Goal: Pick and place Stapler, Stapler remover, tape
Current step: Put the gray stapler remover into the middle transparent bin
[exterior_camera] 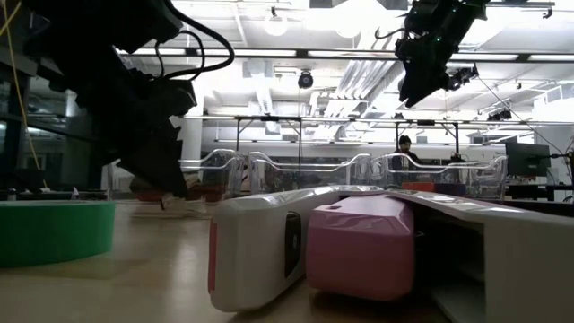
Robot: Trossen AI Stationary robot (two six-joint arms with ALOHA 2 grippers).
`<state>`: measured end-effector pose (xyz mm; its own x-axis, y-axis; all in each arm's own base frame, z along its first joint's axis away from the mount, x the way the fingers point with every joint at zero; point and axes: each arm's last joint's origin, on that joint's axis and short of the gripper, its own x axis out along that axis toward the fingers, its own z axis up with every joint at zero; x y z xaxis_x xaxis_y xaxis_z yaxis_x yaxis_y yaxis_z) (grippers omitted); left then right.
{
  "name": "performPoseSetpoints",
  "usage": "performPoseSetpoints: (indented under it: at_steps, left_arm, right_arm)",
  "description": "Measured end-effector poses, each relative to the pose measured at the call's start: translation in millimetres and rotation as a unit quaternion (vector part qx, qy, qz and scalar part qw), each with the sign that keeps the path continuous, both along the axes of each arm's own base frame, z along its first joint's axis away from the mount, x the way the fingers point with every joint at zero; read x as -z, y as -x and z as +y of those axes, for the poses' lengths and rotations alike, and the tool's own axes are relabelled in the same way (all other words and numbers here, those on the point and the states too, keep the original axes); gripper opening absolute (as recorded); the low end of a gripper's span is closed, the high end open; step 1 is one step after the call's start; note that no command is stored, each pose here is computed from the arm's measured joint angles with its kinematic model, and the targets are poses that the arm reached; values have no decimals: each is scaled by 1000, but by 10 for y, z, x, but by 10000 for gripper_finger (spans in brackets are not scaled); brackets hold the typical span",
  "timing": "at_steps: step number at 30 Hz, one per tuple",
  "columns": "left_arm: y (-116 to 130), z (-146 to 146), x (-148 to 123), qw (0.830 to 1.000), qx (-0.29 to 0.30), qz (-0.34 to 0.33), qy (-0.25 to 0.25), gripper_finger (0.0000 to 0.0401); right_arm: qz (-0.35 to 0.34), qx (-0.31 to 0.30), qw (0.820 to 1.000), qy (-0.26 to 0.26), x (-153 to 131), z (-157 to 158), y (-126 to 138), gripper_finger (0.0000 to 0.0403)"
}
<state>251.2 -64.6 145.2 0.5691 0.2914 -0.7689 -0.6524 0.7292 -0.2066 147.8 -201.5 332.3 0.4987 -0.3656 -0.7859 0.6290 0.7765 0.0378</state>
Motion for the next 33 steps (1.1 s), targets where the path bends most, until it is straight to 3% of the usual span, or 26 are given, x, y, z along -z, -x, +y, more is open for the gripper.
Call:
performPoseSetpoints:
  at_steps: [6, 17, 23, 33]
  left_arm:
    - [-26, 2, -20, 1000, -10, -21, -7, 42]
    - [-212, 64, -290, 988, -87, -94, -88, 42]
    - [-358, 287, -453, 981, -130, -116, -88, 42]
    - [-577, 797, -711, 967, -141, -177, -118, 42]
  right_arm:
    - [0, 0, 1000, 0, 0, 0, 1, 211]
    - [0, -1, 1000, 1, 0, 0, 0, 211]
    - [0, -1, 1000, 1, 0, -1, 0, 211]
    - [0, 0, 1000, 1, 0, -1, 0, 211]
